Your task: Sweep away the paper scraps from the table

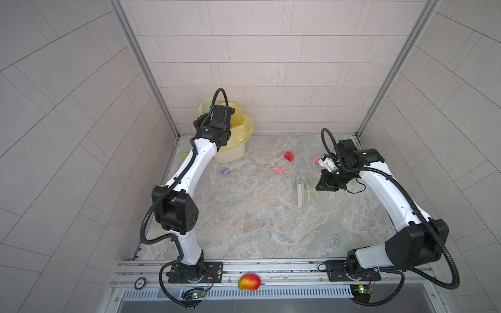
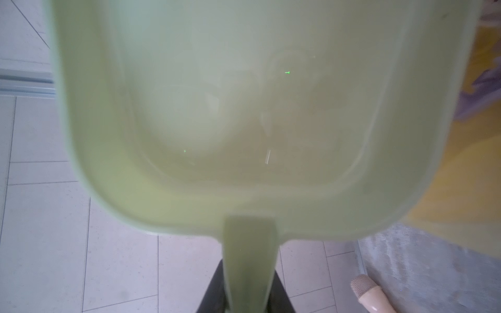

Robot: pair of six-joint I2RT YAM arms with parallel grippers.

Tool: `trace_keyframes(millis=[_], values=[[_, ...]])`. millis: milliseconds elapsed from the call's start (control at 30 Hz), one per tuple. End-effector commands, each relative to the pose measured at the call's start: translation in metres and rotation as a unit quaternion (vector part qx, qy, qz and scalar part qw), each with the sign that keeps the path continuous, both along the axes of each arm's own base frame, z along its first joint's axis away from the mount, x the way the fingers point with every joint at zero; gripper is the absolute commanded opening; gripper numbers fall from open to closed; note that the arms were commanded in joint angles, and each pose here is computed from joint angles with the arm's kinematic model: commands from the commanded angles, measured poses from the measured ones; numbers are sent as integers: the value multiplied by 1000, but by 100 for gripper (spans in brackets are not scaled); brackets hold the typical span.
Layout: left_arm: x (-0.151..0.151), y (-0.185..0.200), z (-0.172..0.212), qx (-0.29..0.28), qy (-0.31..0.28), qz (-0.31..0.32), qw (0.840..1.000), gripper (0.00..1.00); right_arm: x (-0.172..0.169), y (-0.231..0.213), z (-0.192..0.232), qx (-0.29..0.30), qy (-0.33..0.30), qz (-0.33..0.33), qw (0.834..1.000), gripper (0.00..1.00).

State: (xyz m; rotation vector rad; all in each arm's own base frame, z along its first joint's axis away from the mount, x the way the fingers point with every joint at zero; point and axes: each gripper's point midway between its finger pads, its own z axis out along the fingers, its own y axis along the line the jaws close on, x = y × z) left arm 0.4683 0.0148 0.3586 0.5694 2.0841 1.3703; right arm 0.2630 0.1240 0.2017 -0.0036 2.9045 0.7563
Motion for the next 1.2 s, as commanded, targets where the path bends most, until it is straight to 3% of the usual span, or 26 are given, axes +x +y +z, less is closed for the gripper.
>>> trace_keyframes(millis=[0, 200, 533, 900, 1167], values=[[-39, -8, 8, -139, -64, -6, 988, 0, 10, 28, 9, 48, -38, -8, 998, 0], [-86, -22, -18, -287, -89, -32, 953, 0, 24, 90, 6, 92, -78, 12, 993, 0], [-144, -20, -86, -412, -70, 3, 909, 0, 53, 202, 22, 191, -128, 20, 973, 0], [-160, -6, -101, -435, -67, 20, 898, 0, 79, 318, 26, 297, -113, -6, 948, 0], [-168, -12, -120, -464, -47, 22, 884, 0, 107, 359, 0, 334, -88, -61, 936, 0]])
